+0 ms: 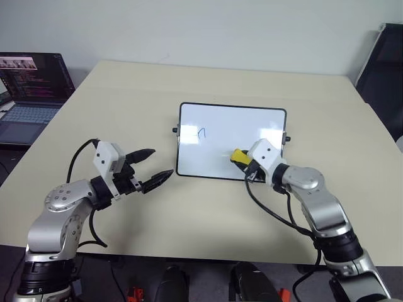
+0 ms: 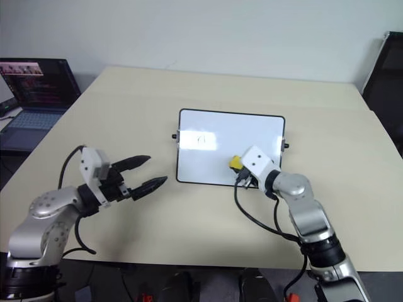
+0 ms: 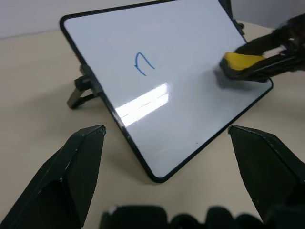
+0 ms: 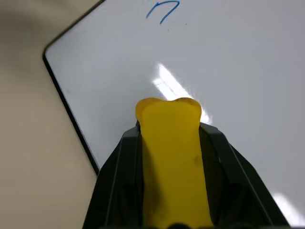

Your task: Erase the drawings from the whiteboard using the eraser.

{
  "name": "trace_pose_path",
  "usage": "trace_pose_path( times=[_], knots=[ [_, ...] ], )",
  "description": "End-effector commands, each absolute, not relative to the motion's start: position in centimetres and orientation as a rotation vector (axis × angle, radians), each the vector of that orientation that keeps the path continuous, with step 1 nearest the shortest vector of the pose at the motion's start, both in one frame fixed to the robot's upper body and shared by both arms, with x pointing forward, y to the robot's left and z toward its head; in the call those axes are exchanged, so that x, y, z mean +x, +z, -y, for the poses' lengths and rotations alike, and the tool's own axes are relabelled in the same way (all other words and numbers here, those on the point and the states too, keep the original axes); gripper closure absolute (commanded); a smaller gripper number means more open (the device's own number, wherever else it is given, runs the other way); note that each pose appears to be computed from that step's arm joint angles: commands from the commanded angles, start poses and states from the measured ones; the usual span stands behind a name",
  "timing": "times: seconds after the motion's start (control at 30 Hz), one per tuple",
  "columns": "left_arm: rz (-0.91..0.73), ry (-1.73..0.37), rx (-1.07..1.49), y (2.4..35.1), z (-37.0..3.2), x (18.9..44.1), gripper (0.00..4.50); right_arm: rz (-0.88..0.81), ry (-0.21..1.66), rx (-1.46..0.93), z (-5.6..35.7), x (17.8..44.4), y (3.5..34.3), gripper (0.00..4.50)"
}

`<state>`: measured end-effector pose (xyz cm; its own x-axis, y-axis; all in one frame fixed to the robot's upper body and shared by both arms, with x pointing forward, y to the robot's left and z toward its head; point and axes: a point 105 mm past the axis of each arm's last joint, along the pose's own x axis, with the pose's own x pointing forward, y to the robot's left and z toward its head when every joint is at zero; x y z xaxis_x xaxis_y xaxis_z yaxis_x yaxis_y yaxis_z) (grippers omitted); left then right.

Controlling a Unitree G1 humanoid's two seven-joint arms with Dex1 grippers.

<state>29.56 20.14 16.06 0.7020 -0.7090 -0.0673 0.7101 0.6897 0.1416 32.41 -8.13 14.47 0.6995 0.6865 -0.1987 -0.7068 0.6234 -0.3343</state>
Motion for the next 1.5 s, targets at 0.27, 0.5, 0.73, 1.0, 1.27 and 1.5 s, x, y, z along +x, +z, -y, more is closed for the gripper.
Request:
trace_pose_path(
  times=[0.27, 0.5, 0.73, 1.0, 1.27, 1.5],
  knots=[
    [0.060, -0.771, 0.198, 19.5, -18.9, 29.1, 0.00, 0.069, 0.805, -0.301, 8.3, 29.6, 17.3, 3.26],
    [0.066, -0.751, 0.190, 19.7, -18.5, 29.4, 0.00, 0.094, 0.798, -0.316, 8.0, 30.0, 17.6, 3.26],
    [0.063, -0.739, 0.185, 19.3, -18.6, 29.1, 0.00, 0.085, 0.832, -0.359, 7.5, 30.0, 17.3, 3.26],
    [0.052, -0.702, 0.211, 18.9, -20.0, 29.5, 0.00, 0.149, 0.859, -0.448, 4.7, 32.0, 18.3, 3.26],
    [0.053, -0.717, 0.215, 18.5, -20.6, 29.9, 0.00, 0.220, 0.811, -0.579, 1.4, 36.1, 20.2, 3.26],
    [0.052, -0.749, 0.214, 17.8, -20.2, 30.1, 0.00, 0.269, 0.766, -0.679, -0.6, 39.9, 21.2, 3.26]
  ],
)
